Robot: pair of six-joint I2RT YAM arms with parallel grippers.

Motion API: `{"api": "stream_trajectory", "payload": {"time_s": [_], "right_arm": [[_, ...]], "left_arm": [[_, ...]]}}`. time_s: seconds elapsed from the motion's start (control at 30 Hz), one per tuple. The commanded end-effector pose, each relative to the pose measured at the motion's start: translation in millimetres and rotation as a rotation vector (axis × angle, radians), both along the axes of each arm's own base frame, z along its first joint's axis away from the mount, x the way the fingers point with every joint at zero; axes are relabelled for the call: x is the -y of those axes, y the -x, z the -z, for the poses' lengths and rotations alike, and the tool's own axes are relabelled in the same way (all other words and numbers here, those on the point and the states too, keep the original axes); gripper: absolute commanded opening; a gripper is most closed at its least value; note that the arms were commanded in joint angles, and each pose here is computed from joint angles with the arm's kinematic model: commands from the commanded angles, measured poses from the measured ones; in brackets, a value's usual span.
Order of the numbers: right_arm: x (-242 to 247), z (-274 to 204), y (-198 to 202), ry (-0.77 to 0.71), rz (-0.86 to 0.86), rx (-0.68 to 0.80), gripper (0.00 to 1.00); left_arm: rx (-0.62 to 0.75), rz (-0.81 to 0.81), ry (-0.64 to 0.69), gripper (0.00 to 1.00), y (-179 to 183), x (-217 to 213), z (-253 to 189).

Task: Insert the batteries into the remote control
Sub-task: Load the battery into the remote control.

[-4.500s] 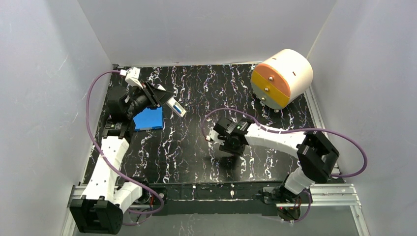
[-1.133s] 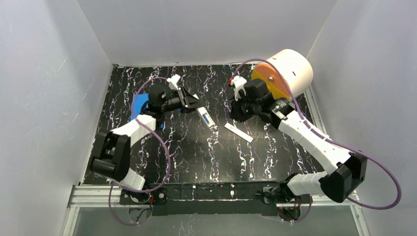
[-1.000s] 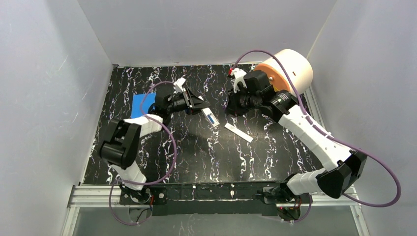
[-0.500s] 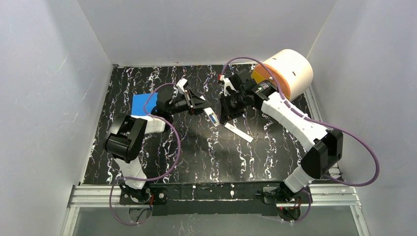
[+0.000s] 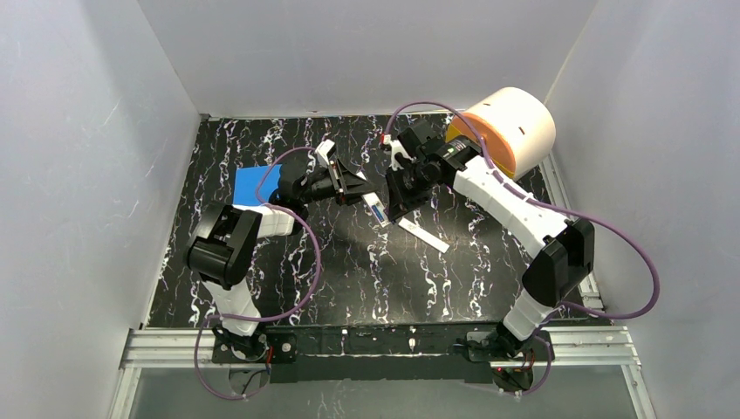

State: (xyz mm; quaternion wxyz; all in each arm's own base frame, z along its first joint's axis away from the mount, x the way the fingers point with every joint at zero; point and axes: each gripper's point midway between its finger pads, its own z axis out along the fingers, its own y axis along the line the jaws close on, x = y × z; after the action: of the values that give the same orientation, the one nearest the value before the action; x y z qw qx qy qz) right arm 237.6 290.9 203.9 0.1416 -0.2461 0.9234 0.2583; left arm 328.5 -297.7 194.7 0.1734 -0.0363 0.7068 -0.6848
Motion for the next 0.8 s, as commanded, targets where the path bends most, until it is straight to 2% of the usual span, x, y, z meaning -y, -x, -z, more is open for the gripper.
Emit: {"api": "stream_trajectory", "payload": {"time_s": [0.0,0.63,0.77], "right_arm": [[-8,-14,2,-0.025,-0.025,0.014,0.1],[-6,-5,-6,0.059,0.033,0.007,0.16],[-5,-6,-5,0.059,0.031,0.009,0.22]], "left_arm": [[0.07,0.022,0.017,0.03,3,3,-13],[0.073,0.002,0.014,0.02,6,4,-13],[0.068,-0.01,0.013,0.02,4,4,-11]]}}
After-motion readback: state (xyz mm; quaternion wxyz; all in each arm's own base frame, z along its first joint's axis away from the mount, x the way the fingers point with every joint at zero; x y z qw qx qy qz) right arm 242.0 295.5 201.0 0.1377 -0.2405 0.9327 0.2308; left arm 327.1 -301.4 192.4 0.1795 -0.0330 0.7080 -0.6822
